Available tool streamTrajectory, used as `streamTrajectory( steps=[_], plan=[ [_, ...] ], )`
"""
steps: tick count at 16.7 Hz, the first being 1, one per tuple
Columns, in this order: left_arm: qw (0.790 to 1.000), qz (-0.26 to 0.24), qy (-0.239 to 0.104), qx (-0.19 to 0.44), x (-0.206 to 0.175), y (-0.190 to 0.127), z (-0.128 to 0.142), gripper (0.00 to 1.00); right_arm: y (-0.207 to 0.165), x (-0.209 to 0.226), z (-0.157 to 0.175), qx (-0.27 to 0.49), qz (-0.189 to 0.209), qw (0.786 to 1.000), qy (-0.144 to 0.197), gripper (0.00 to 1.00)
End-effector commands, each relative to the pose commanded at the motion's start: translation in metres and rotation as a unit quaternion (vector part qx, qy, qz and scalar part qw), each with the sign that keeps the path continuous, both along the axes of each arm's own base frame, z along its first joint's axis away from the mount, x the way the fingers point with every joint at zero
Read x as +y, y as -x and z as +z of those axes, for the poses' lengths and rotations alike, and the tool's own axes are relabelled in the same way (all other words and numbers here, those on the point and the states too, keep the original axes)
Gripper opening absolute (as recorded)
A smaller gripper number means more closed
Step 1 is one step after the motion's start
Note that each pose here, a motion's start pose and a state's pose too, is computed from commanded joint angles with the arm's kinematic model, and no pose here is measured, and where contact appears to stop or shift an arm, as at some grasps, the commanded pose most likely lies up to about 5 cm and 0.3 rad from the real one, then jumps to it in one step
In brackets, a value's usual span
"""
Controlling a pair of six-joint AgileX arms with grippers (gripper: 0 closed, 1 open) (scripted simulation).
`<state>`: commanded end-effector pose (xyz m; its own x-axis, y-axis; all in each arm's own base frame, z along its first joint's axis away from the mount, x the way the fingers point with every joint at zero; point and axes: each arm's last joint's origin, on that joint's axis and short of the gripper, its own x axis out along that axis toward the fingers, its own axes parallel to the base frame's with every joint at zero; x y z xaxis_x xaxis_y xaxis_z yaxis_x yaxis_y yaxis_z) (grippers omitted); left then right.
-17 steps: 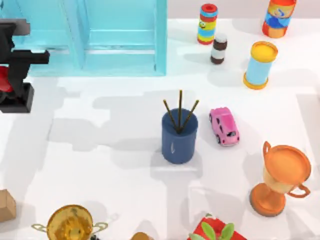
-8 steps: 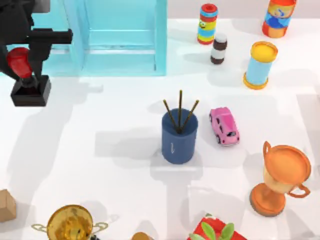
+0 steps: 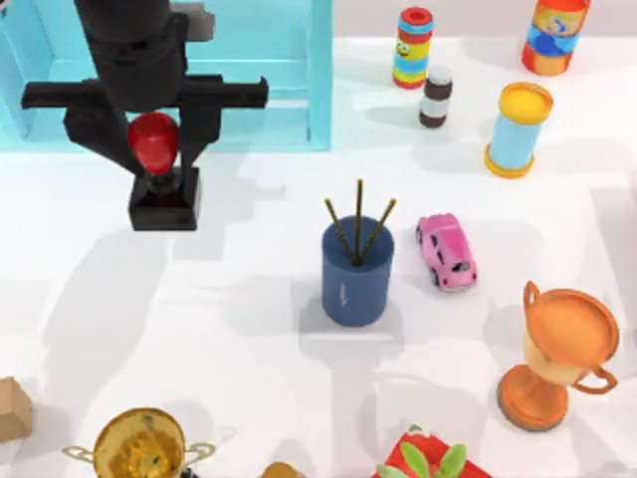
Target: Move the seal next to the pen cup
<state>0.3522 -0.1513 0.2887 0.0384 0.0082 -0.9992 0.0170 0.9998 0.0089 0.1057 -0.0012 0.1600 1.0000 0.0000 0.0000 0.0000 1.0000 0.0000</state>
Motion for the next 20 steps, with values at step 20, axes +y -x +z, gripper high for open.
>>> streamTrajectory(
  steps=[20],
  plan=[
    [1.000,-0.002,0.010,-0.028,-0.071,0.044,-0.010,0.00,0.000,0.000,0.000,0.000,0.000,1.000,0.000,1.00]
  ],
)
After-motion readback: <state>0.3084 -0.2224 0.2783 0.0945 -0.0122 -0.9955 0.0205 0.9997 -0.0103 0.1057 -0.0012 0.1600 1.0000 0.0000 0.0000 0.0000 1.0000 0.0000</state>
